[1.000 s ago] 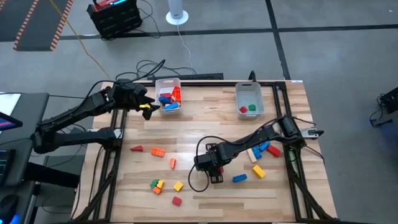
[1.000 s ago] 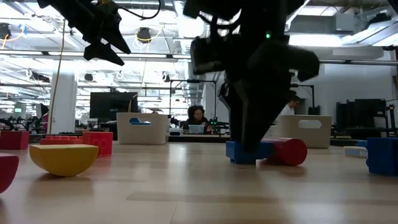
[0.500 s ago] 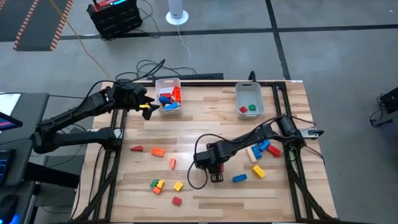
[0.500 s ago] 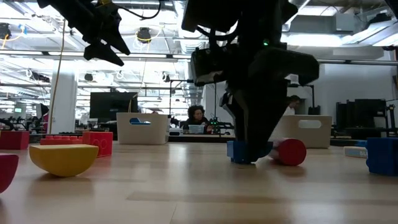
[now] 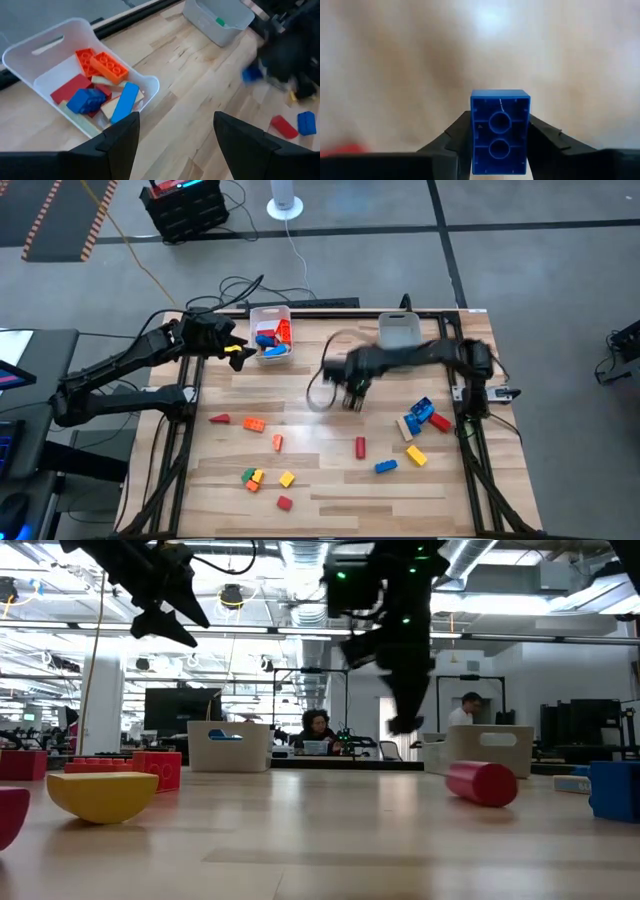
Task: Sort blocks by size
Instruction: Put the blue cuboid wooden block into the gray bin
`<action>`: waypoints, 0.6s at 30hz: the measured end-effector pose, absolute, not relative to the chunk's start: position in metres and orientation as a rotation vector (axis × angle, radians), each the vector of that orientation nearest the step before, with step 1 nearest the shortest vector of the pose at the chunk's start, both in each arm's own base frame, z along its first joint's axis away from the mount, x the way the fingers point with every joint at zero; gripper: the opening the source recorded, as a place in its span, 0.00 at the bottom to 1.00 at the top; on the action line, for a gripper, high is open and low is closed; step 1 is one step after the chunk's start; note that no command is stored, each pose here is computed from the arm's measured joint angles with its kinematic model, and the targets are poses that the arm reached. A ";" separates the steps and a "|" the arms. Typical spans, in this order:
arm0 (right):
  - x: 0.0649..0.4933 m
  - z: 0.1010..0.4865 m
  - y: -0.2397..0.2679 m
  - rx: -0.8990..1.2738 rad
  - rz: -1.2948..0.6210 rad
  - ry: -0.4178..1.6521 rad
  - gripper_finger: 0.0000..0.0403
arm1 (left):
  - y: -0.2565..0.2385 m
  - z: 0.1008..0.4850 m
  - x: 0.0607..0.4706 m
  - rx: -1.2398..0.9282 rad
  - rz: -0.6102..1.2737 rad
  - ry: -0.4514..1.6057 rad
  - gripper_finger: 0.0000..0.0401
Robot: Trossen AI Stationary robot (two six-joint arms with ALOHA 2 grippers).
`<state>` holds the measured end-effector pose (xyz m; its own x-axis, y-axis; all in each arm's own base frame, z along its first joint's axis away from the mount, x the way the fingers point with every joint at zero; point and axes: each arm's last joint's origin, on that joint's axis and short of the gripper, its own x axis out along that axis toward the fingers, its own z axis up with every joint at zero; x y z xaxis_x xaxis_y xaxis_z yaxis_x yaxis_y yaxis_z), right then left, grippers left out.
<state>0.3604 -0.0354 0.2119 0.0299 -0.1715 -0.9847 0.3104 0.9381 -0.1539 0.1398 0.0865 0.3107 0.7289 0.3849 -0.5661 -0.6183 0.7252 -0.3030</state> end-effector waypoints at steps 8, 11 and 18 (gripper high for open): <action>0.275 0.282 -0.124 0.310 -0.835 1.438 0.41 | 0.085 0.310 0.137 -0.537 0.590 0.506 0.62; 0.241 0.286 -0.144 0.434 -0.957 1.401 0.42 | 0.085 0.310 0.138 -0.540 0.589 0.502 0.62; 0.205 0.263 -0.157 0.664 -0.907 1.336 0.55 | 0.087 0.313 0.140 -0.550 0.591 0.455 0.62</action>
<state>0.2047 -0.1570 0.2633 -0.0047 -0.1698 -0.9855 0.8531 0.5135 -0.0926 0.1400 0.0866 0.3132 0.7415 0.3933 -0.5435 -0.6260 0.6972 -0.3495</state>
